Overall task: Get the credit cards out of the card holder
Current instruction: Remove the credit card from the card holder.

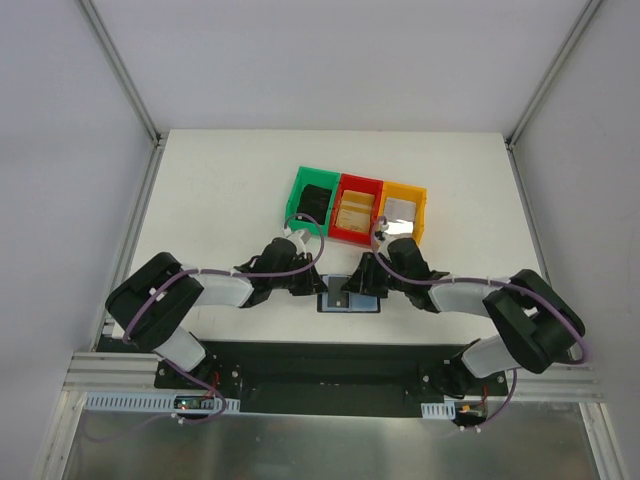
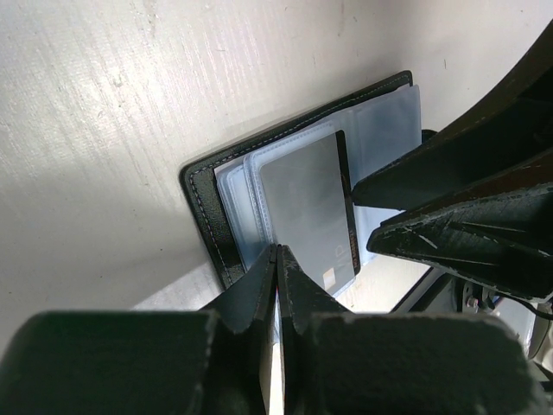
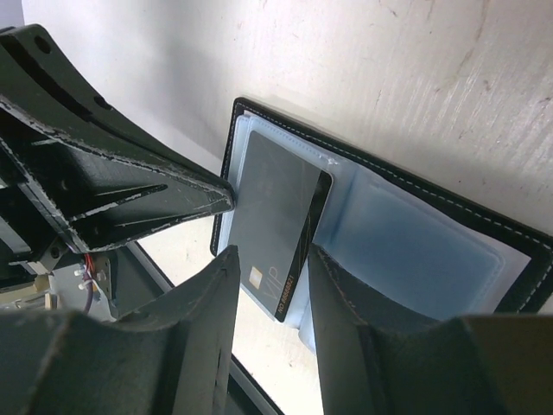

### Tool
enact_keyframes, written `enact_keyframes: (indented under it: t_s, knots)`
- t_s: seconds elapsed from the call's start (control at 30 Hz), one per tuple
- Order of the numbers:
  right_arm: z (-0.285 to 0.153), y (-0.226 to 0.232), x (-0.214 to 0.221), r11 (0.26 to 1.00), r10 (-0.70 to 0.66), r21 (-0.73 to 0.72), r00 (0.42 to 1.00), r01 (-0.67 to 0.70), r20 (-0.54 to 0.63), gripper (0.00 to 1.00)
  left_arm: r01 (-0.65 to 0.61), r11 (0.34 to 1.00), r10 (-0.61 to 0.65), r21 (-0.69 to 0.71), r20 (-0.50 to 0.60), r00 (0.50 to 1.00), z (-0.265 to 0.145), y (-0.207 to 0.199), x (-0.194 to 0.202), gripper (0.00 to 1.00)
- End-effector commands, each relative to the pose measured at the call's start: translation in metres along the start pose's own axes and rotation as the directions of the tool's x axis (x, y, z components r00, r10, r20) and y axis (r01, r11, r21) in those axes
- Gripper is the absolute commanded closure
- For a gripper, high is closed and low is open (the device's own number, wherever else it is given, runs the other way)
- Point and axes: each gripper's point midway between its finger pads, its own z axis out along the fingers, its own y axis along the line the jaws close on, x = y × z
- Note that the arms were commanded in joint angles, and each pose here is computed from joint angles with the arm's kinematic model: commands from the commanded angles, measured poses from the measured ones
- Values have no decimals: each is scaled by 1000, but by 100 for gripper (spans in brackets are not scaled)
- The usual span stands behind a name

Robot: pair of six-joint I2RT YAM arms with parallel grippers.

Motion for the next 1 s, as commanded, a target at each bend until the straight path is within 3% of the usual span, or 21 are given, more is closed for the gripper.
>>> enact_keyframes:
  t_s: [0.0, 0.97]
  knots:
    - [2, 14, -8, 996, 25, -87, 999, -23, 21, 60, 7, 997, -10, -79, -45, 999, 3, 19, 18, 100]
    - [1, 5, -4, 990, 81, -112, 997, -80, 5, 60, -10, 994, 3, -110, -63, 998, 8, 27, 20, 100]
